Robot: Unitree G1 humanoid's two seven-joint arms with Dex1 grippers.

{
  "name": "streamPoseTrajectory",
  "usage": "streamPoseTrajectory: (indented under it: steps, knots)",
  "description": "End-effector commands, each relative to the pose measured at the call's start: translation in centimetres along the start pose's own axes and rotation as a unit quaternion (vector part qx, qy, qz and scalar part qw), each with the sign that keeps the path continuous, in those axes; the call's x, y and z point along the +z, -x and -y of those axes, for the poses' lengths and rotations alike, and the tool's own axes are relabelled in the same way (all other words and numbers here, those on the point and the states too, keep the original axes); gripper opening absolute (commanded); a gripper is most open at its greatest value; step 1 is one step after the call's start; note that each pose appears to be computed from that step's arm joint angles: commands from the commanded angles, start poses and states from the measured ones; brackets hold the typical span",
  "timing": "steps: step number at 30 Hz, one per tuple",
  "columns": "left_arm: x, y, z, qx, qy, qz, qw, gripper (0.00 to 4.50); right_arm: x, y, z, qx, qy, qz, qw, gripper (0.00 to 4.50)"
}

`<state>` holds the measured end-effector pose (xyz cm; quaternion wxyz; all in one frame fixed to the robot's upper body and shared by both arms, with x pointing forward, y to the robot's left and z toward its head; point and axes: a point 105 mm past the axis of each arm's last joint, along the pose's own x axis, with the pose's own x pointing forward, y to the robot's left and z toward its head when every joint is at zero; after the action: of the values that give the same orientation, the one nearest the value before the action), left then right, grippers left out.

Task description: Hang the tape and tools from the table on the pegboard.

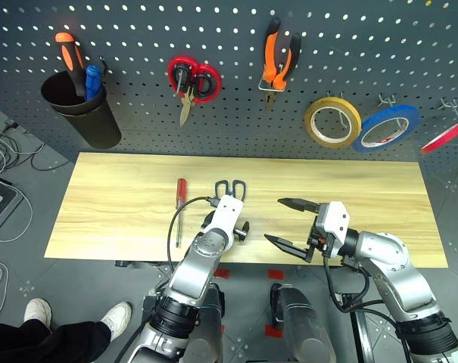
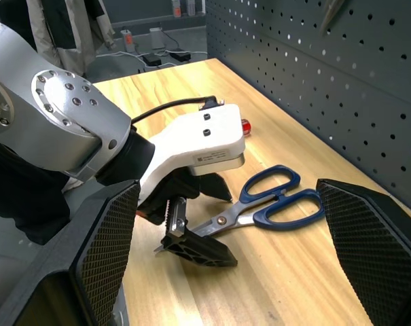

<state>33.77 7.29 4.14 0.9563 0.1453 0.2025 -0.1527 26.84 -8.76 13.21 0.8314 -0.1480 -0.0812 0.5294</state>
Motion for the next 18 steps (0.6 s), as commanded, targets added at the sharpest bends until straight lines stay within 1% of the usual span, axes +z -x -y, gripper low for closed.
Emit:
streamPoseTrajectory:
  steps: [1, 7, 10, 18]
  knots:
    - [-0.12, 0.43, -0.43, 0.023, -0.018, -0.008, 1.000, 4.50, 0.87, -0.12, -0.22, 0.001, 0.001, 0.019, 1.000, 4.45]
    - [-0.55, 0.62, -0.44, 0.022, -0.025, -0.017, 0.999, 4.50, 0.95, -0.33, -0.12, -0.004, -0.003, 0.023, 1.000, 4.45]
    - [-0.44, 0.58, -0.53, 0.022, -0.024, -0.017, 0.999, 3.90, 1.02, -0.37, 0.02, -0.006, -0.004, 0.024, 1.000, 4.50]
    - [-0.08, 0.60, -0.45, 0.023, -0.020, -0.012, 0.999, 1.45, 1.10, -0.47, 0.28, -0.009, -0.001, 0.026, 1.000, 4.50]
